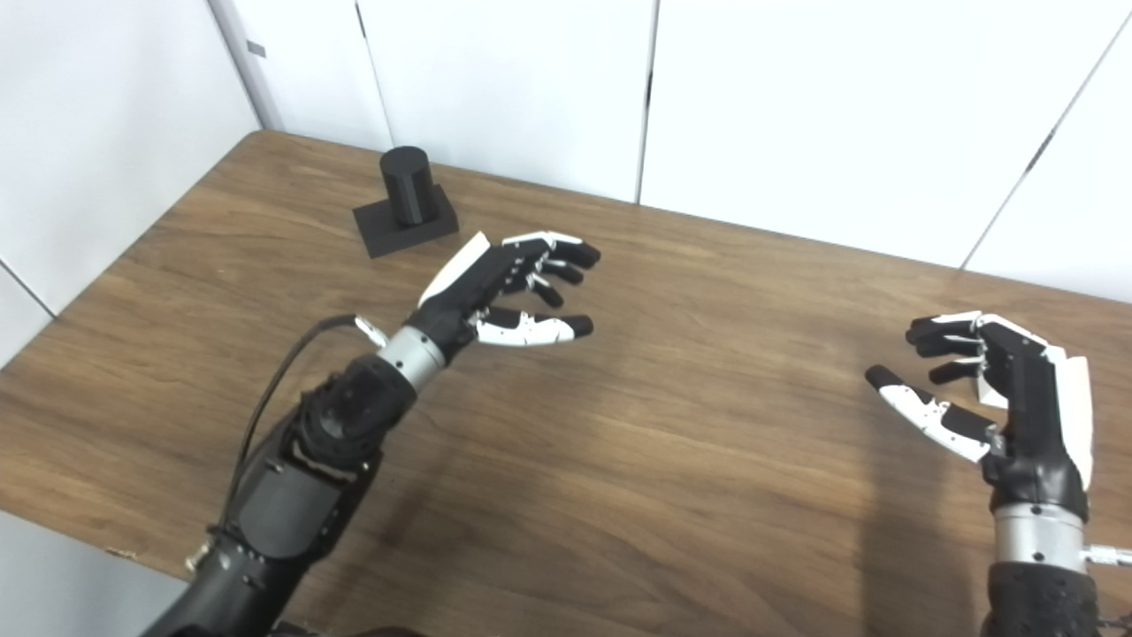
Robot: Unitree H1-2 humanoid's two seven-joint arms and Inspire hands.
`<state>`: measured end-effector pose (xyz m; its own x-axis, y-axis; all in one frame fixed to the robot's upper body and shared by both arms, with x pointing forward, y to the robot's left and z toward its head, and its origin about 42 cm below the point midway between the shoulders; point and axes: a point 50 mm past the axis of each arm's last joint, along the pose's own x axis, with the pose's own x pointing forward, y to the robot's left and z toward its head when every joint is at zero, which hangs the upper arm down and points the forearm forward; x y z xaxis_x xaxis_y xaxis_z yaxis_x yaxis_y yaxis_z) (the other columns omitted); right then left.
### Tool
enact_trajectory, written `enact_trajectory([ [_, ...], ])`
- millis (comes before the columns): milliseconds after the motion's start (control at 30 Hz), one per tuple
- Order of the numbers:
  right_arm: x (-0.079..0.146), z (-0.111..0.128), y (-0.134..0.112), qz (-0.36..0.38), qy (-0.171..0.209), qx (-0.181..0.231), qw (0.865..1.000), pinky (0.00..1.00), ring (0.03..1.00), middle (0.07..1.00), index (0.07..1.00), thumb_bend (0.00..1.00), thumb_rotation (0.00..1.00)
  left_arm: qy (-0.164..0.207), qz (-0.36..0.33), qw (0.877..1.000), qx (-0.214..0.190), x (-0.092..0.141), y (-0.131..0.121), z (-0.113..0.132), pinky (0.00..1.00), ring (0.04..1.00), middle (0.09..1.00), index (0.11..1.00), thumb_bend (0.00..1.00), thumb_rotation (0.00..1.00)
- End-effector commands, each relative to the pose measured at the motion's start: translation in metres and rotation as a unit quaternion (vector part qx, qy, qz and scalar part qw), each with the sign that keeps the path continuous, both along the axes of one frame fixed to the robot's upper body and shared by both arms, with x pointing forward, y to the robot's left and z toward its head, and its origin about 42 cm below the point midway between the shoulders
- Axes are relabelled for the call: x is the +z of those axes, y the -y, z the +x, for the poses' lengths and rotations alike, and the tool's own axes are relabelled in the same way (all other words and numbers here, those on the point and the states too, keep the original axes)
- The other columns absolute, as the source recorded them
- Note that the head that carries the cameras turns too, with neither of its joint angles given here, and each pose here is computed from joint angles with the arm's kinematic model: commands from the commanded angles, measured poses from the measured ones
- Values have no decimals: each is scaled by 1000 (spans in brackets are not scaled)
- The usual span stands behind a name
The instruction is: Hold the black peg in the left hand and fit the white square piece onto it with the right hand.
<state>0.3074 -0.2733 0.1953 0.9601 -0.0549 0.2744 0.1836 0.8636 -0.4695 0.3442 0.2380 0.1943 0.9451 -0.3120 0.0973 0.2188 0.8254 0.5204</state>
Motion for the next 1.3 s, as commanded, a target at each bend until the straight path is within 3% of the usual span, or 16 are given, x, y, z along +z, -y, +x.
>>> enact_trajectory([
  [0,17,3,0,-2,39,7,999,459,585,624,490,496,113,77,32,997,-2,39,-8,15,629,759,781,719,744,140],
  [333,17,4,1,0,39,6,999,451,579,617,490,496,113,115,89,987,66,81,-52,33,706,816,822,767,764,152],
  [500,18,2,1,-2,36,5,999,451,578,617,490,496,113,118,117,981,101,97,-66,41,705,798,818,779,778,178],
  [667,18,1,0,1,36,7,999,454,583,618,490,496,113,118,134,975,130,108,-76,48,774,823,827,786,789,165],
  [900,20,-1,0,1,33,4,999,456,585,620,490,496,113,128,157,966,159,121,-90,58,656,816,836,798,777,101],
  [1100,20,-1,0,3,33,4,999,457,585,623,490,496,113,122,195,952,200,130,-103,66,720,866,860,801,802,155],
  [1267,20,-2,-1,5,34,5,999,450,584,620,490,495,113,109,215,949,203,134,-110,70,705,861,867,803,821,175],
])
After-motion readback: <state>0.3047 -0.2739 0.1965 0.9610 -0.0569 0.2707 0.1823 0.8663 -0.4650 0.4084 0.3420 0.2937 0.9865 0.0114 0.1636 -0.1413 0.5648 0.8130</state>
